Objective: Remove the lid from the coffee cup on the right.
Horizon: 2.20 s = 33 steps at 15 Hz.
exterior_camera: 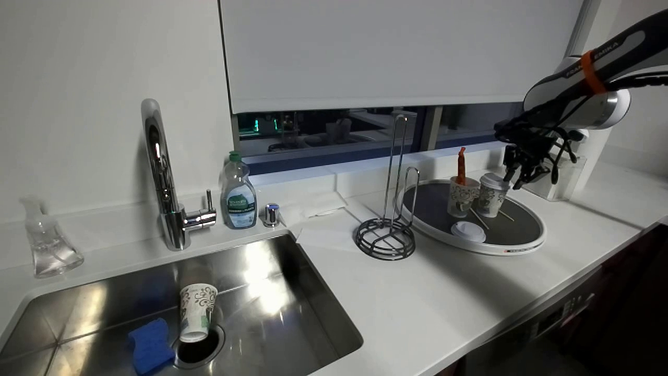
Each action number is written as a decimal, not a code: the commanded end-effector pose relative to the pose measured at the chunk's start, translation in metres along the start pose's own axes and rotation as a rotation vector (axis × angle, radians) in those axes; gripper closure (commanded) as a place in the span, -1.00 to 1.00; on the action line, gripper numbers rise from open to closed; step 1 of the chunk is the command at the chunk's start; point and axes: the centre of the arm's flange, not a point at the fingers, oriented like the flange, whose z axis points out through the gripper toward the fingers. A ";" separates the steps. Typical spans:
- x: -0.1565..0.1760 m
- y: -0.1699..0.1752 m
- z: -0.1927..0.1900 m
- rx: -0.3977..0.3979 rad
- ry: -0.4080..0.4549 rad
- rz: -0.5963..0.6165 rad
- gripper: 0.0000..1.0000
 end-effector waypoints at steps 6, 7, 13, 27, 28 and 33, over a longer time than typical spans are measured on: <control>-0.012 -0.004 -0.002 0.009 -0.007 0.010 0.27; -0.011 -0.004 0.000 0.009 -0.007 0.013 0.29; -0.007 -0.007 0.007 -0.003 0.000 0.025 0.30; 0.009 0.002 -0.035 0.059 0.009 0.061 0.95; 0.019 0.010 -0.038 0.055 0.018 0.090 0.95; 0.075 0.064 -0.020 -0.039 0.077 0.278 0.95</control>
